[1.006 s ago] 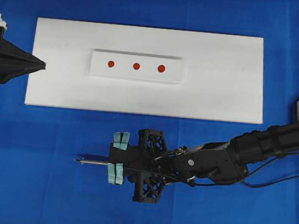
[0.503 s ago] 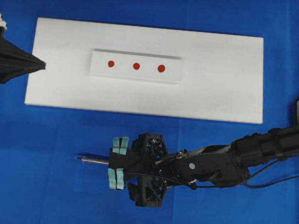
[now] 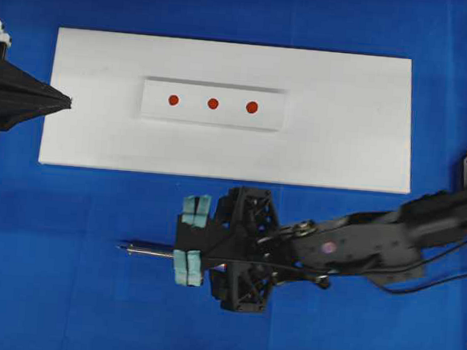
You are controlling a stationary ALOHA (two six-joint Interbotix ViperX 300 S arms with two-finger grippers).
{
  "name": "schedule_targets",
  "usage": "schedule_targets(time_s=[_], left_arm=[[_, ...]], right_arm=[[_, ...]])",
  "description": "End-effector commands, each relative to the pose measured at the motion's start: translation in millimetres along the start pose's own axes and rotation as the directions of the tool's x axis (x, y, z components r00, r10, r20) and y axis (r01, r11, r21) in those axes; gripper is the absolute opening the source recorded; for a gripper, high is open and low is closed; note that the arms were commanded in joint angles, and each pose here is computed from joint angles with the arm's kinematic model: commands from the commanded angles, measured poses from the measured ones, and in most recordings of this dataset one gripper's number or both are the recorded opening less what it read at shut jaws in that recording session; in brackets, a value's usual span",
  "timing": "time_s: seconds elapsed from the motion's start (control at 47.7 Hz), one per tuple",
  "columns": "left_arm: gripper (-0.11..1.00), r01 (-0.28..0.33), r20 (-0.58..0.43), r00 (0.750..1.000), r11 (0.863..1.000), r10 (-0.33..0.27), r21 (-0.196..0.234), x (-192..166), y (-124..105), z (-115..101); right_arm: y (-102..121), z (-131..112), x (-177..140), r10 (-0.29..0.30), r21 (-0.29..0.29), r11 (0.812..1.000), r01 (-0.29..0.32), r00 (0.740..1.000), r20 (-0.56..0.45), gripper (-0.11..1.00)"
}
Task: Touch the tip of the soldering iron to the mark.
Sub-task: 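Open the right gripper to release the orange handle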
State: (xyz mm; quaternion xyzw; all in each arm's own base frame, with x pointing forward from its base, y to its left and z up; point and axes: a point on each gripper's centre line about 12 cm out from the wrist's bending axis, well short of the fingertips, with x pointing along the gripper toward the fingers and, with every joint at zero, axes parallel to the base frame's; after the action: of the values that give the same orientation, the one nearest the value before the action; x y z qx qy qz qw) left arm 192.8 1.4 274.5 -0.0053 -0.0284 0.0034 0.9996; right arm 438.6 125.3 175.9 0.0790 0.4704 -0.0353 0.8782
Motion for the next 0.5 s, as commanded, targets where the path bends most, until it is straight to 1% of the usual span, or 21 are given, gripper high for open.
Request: schedule_targets(time_s=[0.0,0.126,0.335,0.44,0.482], left_arm=[[0.0,-0.003,0.012,1.0,1.0,0.003,0.002,1.7,0.5,4.6],[0.0,-0.003,0.011,1.0,1.0,0.003,0.0,1.8,0.5,4.4],[0.0,-0.003,0.011,1.0,1.0,0.003,0.0,1.8,0.5,4.4],[0.0,-0.001,0.011,1.0,1.0,0.001,0.0,1.4,0.3,4.1],[0.0,-0.003,0.012,1.0,1.0,0.003,0.0,1.5,0.5,4.7]], right_arm=[[0.2,15.7,-37.5,0.006,-0.001,1.0,-0.006,0.998,0.056,0.87],[-3.5,18.7,-54.8,-0.013,-0.003,1.0,0.013,0.998,0.061,0.87],[-8.0,20.3,-55.5,-0.024,-0.001,1.0,0.024,0.998,0.06,0.87],[-19.2,24.3,-54.1,-0.046,0.011,0.999,0.045,0.997,0.061,0.87],[-28.0,27.0,-52.9,-0.062,0.015,0.998,0.061,0.996,0.062,0.87]])
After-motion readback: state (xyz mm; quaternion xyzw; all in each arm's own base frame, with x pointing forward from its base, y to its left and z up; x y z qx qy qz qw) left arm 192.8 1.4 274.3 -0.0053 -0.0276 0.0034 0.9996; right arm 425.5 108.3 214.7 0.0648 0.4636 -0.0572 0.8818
